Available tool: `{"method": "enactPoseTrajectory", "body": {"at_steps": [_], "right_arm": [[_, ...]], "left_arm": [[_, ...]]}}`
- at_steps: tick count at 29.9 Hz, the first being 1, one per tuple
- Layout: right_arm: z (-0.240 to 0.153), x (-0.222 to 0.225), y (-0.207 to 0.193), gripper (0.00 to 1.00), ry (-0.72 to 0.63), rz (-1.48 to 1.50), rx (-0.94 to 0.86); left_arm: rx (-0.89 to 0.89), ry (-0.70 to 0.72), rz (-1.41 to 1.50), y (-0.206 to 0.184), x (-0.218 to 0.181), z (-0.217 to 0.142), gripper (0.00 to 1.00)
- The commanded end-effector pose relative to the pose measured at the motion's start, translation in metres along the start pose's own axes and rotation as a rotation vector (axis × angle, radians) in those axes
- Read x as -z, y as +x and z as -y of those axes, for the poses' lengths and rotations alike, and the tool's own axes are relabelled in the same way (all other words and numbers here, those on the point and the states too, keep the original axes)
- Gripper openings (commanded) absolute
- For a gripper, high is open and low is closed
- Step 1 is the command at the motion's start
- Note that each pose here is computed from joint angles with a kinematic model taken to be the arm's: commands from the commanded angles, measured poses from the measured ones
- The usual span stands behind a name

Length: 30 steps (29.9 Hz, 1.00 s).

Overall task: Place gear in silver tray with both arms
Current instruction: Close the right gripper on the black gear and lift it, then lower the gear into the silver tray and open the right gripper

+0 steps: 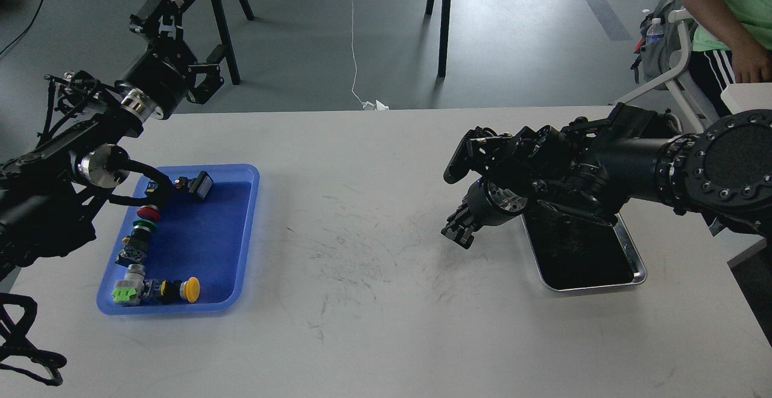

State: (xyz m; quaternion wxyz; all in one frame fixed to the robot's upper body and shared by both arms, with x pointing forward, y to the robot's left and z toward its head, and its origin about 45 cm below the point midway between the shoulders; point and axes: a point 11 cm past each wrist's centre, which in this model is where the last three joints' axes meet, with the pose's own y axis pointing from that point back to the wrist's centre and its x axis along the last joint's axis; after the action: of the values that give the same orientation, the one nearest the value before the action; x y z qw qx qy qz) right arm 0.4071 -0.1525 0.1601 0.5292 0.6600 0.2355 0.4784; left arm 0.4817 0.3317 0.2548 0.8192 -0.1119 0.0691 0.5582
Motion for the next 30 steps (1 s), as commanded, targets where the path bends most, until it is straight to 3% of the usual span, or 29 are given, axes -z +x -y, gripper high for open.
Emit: {"method": "enactPoseTrajectory", "body": {"at_steps": [1, 10, 23, 30], "right_arm": [[-0.023, -0.022, 0.004, 0.01, -0.055, 0.015, -0.018], [-0.064, -0.034, -0.02, 0.01, -0.054, 0.063, -0.005], [-0.103, -0.058, -0.113, 0.01, -0.108, 0.092, 0.126], [-0.1, -0.054, -0.145, 0.01, -0.095, 0.101, 0.175]], "left_arm": [[-0.001, 0.001, 0.001, 0.001, 0.0, 0.0, 0.99], [-0.007, 0.013, -0.003, 0.002, 0.007, -0.004, 0.99], [-0.006, 0.014, -0.003, 0.002, 0.007, -0.004, 0.99], [-0.005, 0.02, -0.007, 0.001, 0.011, -0.005, 0.99]]}}
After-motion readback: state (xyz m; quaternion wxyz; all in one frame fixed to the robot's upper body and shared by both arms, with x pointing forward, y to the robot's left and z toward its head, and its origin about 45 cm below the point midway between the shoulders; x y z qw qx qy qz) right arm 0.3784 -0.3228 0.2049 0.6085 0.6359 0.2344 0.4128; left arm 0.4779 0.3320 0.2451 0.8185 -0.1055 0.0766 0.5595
